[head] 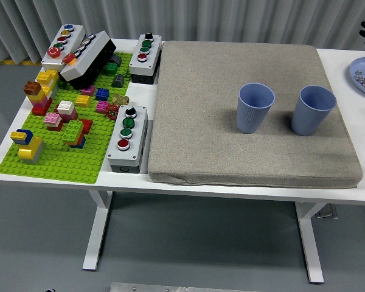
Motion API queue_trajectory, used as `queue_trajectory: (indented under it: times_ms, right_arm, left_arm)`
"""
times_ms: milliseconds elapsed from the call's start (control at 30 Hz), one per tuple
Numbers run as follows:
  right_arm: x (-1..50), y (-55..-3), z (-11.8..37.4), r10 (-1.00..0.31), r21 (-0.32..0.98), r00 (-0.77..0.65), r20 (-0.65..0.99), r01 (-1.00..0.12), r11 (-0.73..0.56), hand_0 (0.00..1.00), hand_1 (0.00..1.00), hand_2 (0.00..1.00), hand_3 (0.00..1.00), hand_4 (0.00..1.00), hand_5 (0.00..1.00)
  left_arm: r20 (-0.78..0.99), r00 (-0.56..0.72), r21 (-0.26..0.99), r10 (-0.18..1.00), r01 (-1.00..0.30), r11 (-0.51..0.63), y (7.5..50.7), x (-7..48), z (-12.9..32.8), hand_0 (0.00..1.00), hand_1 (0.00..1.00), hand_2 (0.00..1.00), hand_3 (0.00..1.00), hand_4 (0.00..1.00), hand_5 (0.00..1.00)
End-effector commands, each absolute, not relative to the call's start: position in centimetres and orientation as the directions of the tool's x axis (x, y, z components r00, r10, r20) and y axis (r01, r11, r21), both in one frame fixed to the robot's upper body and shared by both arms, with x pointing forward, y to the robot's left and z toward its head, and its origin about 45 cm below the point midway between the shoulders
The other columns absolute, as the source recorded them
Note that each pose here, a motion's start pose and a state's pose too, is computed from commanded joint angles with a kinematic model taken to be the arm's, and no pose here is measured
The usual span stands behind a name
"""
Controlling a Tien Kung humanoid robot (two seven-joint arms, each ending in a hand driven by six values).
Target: Pick cup pour cup place
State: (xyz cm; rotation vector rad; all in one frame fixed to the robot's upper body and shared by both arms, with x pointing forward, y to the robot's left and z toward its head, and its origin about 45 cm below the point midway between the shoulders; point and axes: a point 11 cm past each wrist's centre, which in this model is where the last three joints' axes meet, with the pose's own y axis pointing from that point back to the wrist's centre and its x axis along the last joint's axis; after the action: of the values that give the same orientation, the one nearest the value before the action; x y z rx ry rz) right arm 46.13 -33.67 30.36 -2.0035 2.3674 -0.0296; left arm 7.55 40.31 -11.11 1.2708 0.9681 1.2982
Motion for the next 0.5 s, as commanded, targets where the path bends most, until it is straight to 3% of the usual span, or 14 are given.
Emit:
queue_trajectory:
  times_ms: [367, 400, 500]
  right_arm:
    - [44.3, -35.5, 29.1, -0.993, -0.021, -0.1, 0.069, -0.995, 0.099, 0.924, 0.764, 0.73, 0.746, 0.697, 0.976]
    - [44.2, -35.5, 29.0, -0.993, -0.02, -0.095, 0.075, -0.995, 0.094, 0.904, 0.824, 0.908, 0.92, 0.864, 0.509]
    - [43.5, -36.2, 28.4, -0.991, -0.006, -0.072, 0.114, -0.997, 0.072, 0.904, 0.824, 0.908, 0.92, 0.864, 0.509]
  left_arm:
    - [0.155, 0.091, 0.981, 0.984, -0.131, -0.143, 40.3, 7.5, -11.1, 0.817, 0.774, 0.848, 0.761, 0.55, 0.998]
    - [0.155, 0.091, 0.981, 0.984, -0.13, -0.143, 40.3, 7.5, -11.1, 0.817, 0.774, 0.848, 0.761, 0.55, 0.998]
    - [0.155, 0.094, 0.981, 0.983, -0.129, -0.142, 40.3, 7.5, -11.1, 0.817, 0.774, 0.848, 0.761, 0.55, 0.998]
